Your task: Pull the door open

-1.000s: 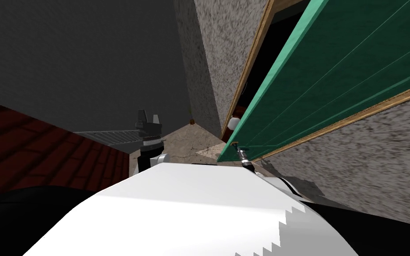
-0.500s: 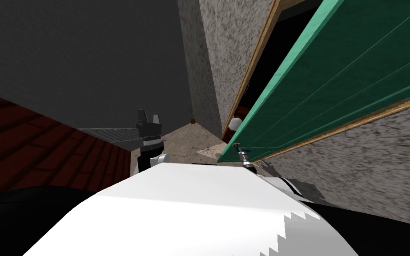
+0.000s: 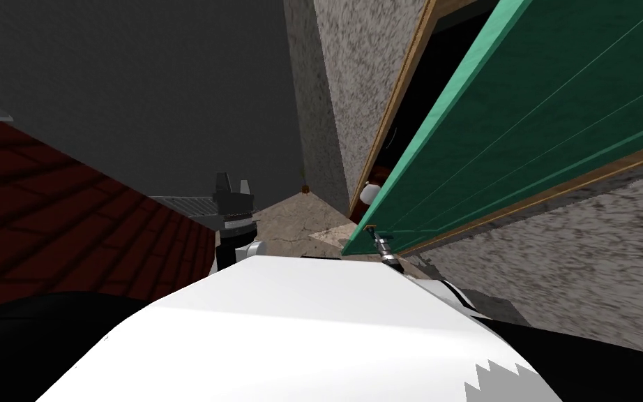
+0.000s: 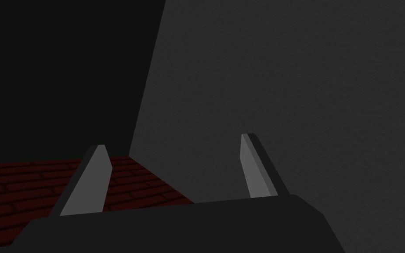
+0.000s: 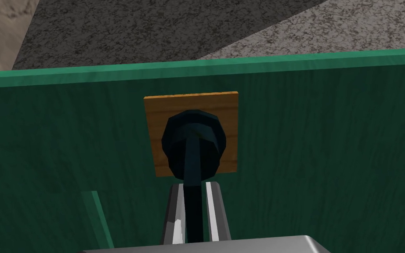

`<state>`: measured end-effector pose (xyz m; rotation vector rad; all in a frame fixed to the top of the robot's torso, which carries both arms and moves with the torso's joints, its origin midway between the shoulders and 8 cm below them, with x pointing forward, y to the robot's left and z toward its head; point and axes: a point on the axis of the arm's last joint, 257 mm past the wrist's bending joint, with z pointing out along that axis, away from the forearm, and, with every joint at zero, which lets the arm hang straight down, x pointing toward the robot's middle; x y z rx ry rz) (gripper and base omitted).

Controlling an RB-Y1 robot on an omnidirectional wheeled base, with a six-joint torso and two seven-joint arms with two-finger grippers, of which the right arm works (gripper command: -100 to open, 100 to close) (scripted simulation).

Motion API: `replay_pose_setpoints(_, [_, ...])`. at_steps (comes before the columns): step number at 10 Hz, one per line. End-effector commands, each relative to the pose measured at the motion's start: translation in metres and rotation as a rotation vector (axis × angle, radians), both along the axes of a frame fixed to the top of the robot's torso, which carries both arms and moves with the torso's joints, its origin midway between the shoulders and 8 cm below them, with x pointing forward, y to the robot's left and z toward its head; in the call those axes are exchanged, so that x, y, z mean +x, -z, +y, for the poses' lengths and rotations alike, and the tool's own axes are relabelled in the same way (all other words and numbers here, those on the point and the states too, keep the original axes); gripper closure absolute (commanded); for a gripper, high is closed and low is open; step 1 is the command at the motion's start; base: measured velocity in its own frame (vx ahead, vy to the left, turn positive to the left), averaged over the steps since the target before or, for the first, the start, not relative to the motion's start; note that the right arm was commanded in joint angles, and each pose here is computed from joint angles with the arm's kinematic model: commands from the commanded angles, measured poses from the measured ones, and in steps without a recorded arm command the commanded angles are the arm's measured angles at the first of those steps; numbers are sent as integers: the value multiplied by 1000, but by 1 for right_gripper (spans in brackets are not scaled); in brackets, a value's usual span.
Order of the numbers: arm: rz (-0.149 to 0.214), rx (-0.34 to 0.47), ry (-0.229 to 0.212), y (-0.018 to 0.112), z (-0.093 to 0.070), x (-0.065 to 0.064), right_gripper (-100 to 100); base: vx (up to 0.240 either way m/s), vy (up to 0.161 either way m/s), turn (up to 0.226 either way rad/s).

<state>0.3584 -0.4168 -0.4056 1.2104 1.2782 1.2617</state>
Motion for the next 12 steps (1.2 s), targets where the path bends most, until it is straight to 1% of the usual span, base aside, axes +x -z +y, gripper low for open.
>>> replay_pose_setpoints(1, [31, -2, 15, 9, -6, -8, 100, 7, 10, -12])
replay_pose_setpoints(2, [17, -1, 6, 5, -9, -16, 100, -91, -59, 206])
replay_pose_setpoints(3, [13, -1, 2, 3, -10, -19, 100, -144, -87, 208])
replay_pose_setpoints(6, [-9, 1, -15, -4, -15, -34, 100, -184, -81, 177])
replay_pose_setpoints(7, [-13, 1, -18, -6, -16, -37, 100, -170, -58, 137])
replay_pose_setpoints(8, [-13, 1, -18, -6, -16, -37, 100, -85, -24, 36])
replay_pose_setpoints(9, [-23, 2, -26, -10, -18, -44, 100, -116, -46, 141])
replay_pose_setpoints(10, [-28, 2, -31, -11, -19, -47, 100, -143, -79, 209])
replay_pose_setpoints(11, [-21, 6, -33, -8, -14, -45, 100, -58, -32, 58])
replay_pose_setpoints(12, [-24, 8, -38, -8, -13, -49, 100, -134, -43, 172])
